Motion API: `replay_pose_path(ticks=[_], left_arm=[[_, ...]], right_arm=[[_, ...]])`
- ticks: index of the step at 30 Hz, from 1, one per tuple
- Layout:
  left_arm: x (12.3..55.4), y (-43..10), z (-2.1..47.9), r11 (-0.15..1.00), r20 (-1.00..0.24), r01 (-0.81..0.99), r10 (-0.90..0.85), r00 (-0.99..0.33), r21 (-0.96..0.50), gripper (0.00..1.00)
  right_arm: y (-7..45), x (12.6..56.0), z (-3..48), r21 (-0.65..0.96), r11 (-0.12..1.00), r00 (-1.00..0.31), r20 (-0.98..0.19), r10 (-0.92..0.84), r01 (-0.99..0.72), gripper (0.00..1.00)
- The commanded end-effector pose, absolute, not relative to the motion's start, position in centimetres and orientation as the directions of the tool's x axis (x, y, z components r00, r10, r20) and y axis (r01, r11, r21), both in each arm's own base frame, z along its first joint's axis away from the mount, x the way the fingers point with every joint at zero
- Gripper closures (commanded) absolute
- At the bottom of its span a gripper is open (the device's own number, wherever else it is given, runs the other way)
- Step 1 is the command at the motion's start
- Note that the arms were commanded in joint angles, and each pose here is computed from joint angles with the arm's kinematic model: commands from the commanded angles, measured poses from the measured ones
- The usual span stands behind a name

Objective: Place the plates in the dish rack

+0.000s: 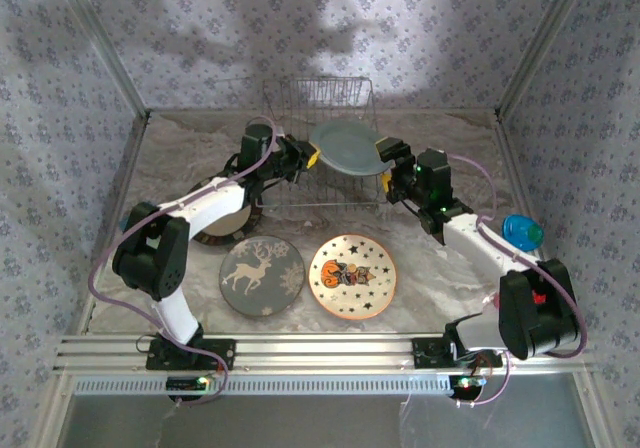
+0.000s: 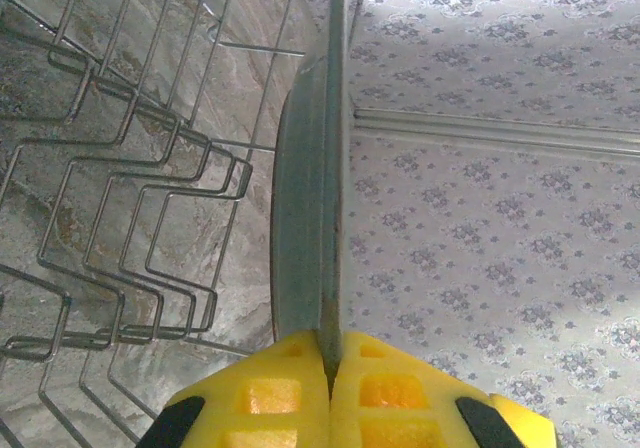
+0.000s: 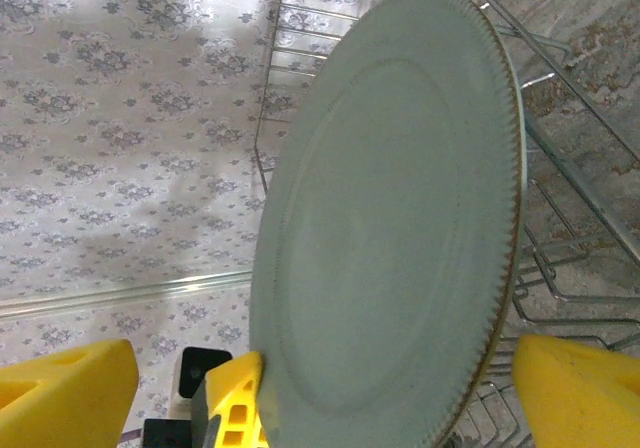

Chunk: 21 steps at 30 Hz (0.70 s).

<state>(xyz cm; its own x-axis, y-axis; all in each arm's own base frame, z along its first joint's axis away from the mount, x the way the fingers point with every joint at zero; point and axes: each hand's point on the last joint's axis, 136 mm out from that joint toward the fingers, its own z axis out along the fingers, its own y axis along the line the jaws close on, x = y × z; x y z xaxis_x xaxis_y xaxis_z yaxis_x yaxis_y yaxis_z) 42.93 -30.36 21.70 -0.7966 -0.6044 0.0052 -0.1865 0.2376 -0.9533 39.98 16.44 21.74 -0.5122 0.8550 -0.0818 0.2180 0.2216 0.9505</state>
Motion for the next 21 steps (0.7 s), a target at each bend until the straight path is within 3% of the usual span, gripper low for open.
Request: replay_pose_path(ticks=[1, 14, 21], left_arm=[[43.4, -31.0, 30.6, 0.127, -0.114, 0.049, -0.583, -0.804, -0.991, 1.00], [44.2, -30.4, 32.2, 0.116, -0.141, 0.091, -0.577, -0.804, -0.989, 1.00], [44.0, -30.4, 33.4, 0.168, -0.242, 0.181, -0.501, -0.831, -0.969, 1.00]], right_arm=[[16.3, 39.8, 21.1, 0.950, 0.214, -0.517, -0.068, 0.853, 0.228, 0.01], [14.2, 39.1, 21.1, 0.951, 0.211, -0.506, -0.071, 0.860, 0.227, 0.00], [12.9, 39.0, 22.6, 0.951, 0.238, -0.582, -0.082, 0.809, 0.196, 0.01]])
